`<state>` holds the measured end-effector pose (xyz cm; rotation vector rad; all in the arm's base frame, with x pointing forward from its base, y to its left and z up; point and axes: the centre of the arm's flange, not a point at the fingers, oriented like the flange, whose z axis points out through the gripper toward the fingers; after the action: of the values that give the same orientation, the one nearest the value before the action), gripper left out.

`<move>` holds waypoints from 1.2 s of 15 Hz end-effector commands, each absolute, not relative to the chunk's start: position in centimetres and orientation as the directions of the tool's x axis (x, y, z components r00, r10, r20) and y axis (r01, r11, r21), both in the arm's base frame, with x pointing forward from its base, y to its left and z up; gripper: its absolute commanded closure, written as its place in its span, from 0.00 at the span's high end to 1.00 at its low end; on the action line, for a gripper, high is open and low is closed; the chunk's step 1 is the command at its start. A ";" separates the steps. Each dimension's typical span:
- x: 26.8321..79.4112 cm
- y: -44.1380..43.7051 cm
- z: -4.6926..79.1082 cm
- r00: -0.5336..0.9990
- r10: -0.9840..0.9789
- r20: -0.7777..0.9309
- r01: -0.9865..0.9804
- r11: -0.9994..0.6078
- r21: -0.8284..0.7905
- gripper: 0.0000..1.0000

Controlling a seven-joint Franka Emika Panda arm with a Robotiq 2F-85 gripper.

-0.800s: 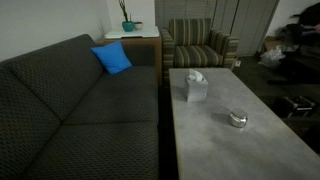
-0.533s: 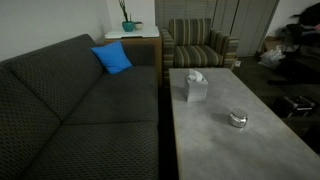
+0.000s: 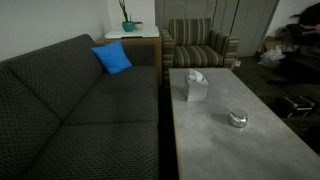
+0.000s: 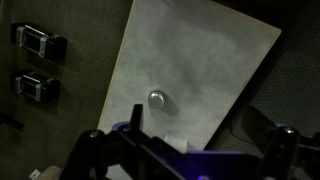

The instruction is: Remove the lid from the silver object.

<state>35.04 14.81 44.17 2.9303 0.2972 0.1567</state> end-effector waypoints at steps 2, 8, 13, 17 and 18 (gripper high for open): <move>37.6 13.6 44.8 0.969 0.237 0.072 0.218 -0.954 0.206 1.00; 42.4 10.5 45.1 0.978 0.207 0.029 0.200 -0.968 0.154 1.00; 47.0 8.5 44.3 0.981 0.193 -0.020 0.194 -0.975 0.110 1.00; 51.0 6.8 43.4 0.981 0.186 -0.063 0.189 -0.980 0.059 1.00; 52.0 6.4 43.0 0.980 0.185 -0.074 0.188 -0.981 0.045 1.00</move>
<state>48.21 7.46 43.34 3.0409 0.2748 -0.0130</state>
